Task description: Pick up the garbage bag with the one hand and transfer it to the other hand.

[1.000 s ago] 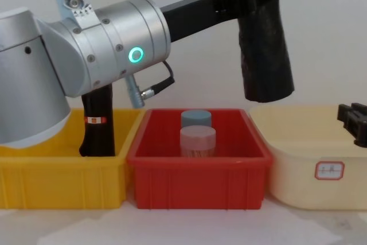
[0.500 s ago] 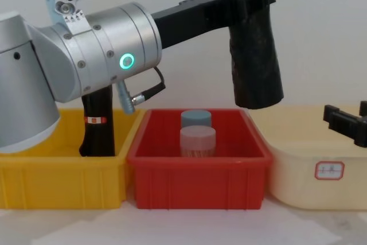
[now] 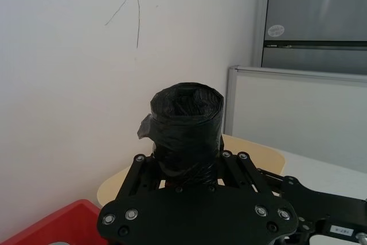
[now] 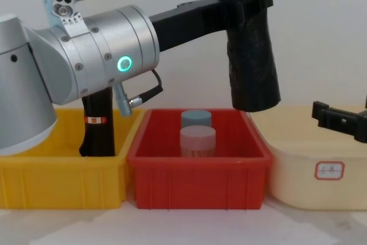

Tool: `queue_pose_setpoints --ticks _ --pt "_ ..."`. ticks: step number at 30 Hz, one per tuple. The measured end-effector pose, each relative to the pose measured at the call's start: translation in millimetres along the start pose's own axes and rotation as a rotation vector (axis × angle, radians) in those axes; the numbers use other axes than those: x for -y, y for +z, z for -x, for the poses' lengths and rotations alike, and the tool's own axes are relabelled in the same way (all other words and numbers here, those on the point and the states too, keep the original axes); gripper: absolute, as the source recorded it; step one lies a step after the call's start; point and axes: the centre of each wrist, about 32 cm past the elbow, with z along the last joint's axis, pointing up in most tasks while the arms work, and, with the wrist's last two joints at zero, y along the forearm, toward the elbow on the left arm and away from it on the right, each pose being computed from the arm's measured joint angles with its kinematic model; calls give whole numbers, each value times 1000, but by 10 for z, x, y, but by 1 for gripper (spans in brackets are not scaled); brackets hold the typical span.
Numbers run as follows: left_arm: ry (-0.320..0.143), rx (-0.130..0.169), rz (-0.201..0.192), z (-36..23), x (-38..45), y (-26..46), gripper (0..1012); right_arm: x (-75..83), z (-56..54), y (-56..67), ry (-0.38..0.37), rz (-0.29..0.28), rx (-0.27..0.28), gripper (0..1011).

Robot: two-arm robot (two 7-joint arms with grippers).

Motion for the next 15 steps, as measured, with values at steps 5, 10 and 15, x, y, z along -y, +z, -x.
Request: queue_pose_setpoints --ticks 5,10,15 --pt "1 0 -2 0 -3 -2 388 37 -18 54 51 -10 1 1001" --pt "1 0 -2 1 -5 -3 388 68 -33 131 115 -20 -1 1001" --pt "1 0 -3 2 -7 -3 388 78 -31 194 171 -25 -11 1002"
